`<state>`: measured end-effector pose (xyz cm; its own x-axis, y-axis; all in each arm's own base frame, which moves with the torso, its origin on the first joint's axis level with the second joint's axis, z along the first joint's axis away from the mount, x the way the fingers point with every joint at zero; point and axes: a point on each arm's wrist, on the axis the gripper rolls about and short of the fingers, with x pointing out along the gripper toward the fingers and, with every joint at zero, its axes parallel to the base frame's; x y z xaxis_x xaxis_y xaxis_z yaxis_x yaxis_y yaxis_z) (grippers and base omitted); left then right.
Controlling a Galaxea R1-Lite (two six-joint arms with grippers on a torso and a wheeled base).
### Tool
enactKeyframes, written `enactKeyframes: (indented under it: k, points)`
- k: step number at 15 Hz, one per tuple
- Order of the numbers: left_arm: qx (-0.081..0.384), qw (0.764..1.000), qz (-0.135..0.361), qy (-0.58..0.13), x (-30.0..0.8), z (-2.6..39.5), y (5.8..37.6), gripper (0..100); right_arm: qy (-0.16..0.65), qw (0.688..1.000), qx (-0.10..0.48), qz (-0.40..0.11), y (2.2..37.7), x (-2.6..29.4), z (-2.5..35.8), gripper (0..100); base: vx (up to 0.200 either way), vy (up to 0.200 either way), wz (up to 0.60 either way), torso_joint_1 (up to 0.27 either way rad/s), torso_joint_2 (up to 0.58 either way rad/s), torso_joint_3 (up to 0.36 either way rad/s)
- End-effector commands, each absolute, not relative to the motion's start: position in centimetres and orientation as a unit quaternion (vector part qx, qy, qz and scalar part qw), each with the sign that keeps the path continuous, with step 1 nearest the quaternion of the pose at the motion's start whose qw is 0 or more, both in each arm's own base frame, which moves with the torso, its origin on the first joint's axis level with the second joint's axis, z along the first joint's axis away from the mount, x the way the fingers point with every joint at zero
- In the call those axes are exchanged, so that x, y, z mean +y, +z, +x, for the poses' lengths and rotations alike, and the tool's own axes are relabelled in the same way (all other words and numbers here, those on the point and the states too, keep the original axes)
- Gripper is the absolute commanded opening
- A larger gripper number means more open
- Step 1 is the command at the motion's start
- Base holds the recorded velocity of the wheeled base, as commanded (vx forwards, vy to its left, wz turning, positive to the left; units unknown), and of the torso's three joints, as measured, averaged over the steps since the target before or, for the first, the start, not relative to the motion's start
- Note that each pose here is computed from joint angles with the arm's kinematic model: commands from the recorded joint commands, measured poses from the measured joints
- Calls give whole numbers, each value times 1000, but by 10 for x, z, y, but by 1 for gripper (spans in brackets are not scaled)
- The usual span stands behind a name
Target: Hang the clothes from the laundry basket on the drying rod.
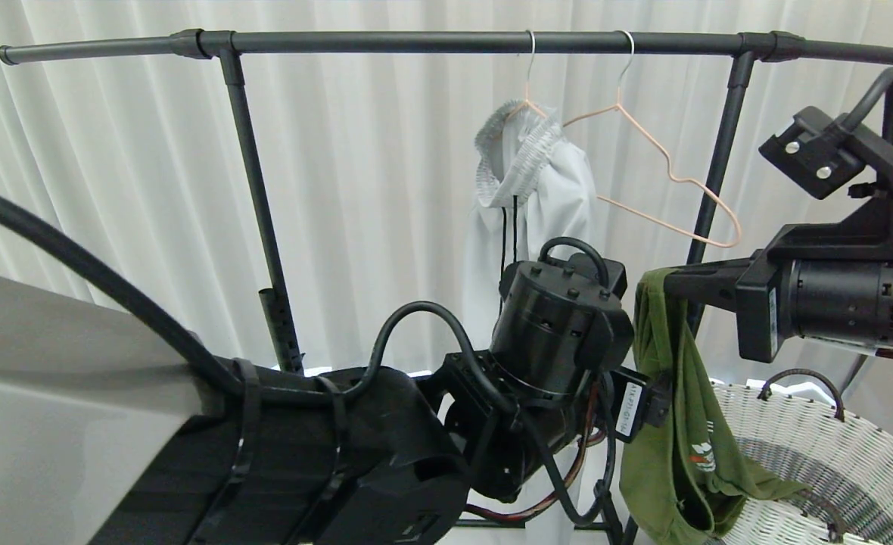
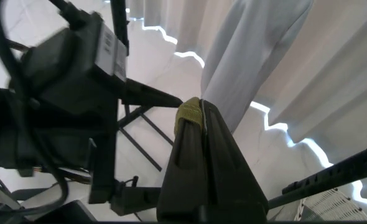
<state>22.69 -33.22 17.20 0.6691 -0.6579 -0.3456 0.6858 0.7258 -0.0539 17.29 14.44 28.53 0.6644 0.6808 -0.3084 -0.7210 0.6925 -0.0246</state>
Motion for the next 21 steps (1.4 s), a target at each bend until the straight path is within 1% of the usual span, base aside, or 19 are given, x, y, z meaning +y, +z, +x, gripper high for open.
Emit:
enactKeyframes:
  k: [1, 5, 7, 9, 10, 12, 14, 17, 19, 21]
  points:
    - [177, 911, 44, -370, -341, 230, 163, 100, 385, 910, 134, -71, 285, 143, 171, 0, 0, 0, 0, 0, 0, 0]
    - [181, 910, 48, -371, -346, 231, 158, 100, 386, 910, 131, -71, 280, 141, 168, 0, 0, 0, 0, 0, 0, 0]
    - [190, 901, 57, -386, -353, 214, 152, 100, 386, 911, 127, -70, 280, 141, 168, 0, 0, 0, 0, 0, 0, 0]
    - [194, 899, 56, -390, -361, 205, 148, 100, 386, 911, 127, -70, 280, 140, 168, 0, 0, 0, 0, 0, 0, 0]
    - [197, 898, 53, -389, -363, 200, 146, 100, 386, 911, 126, -69, 281, 140, 168, 0, 0, 0, 0, 0, 0, 0]
    - [202, 902, 58, -376, -364, 203, 139, 100, 386, 912, 125, -69, 282, 140, 168, 0, 0, 0, 0, 0, 0, 0]
    - [200, 904, 57, -373, -365, 205, 140, 100, 386, 911, 126, -70, 281, 140, 168, 0, 0, 0, 0, 0, 0, 0]
    - [216, 904, 73, -362, -360, 203, 127, 100, 386, 912, 125, -68, 282, 140, 168, 0, 0, 0, 0, 0, 0, 0]
    - [250, 900, 105, -342, -345, 198, 103, 100, 386, 912, 123, -68, 283, 139, 167, 0, 0, 0, 0, 0, 0, 0]
    - [258, 901, 117, -327, -339, 195, 96, 100, 386, 912, 123, -67, 283, 139, 166, 0, 0, 0, 0, 0, 0, 0]
